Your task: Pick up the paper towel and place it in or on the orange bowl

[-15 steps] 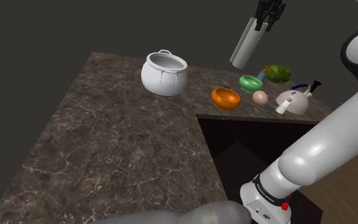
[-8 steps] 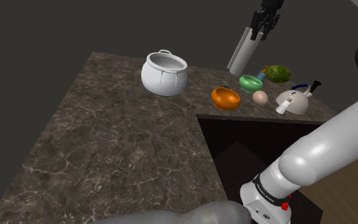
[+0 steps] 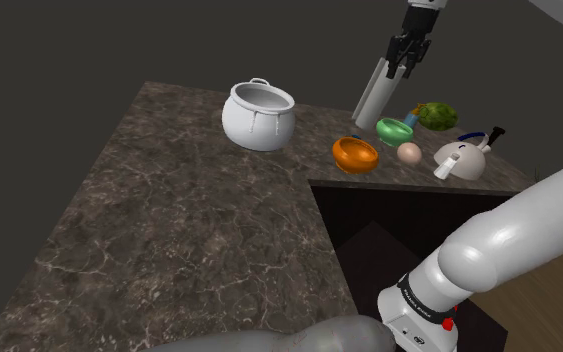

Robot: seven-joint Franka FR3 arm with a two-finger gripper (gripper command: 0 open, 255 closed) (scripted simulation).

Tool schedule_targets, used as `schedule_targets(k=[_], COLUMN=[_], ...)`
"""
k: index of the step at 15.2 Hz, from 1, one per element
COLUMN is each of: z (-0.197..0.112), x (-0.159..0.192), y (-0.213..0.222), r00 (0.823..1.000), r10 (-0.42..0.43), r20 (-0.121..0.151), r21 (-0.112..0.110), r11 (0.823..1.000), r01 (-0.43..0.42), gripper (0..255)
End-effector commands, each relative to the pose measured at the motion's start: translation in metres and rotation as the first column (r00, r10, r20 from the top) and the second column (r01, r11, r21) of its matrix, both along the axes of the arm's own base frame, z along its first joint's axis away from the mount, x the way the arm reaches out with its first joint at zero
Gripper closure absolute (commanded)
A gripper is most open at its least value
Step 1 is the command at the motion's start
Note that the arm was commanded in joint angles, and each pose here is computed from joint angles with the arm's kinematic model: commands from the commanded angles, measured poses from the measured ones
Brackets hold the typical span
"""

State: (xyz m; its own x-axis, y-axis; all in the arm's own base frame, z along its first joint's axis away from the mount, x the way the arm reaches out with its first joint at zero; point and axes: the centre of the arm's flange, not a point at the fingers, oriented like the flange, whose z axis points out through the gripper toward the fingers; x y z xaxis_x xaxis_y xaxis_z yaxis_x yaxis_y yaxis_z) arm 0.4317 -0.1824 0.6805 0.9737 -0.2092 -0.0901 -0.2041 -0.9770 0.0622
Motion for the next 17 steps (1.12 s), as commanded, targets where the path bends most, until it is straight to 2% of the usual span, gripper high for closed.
schedule_targets(k=[1, 9, 17], z=[-0.01, -0.056, -0.056], x=[-0.001, -0.001, -0.001], y=[0.0, 0.0, 0.0], r00=[1.0, 1.0, 1.0], r10=[0.0, 0.0, 0.0], r20=[0.001, 0.001, 0.001], r21=[0.0, 0.0, 0.0], r11=[1.0, 1.0, 1.0], r01=[0.0, 0.0, 0.0], gripper=[255, 255, 255])
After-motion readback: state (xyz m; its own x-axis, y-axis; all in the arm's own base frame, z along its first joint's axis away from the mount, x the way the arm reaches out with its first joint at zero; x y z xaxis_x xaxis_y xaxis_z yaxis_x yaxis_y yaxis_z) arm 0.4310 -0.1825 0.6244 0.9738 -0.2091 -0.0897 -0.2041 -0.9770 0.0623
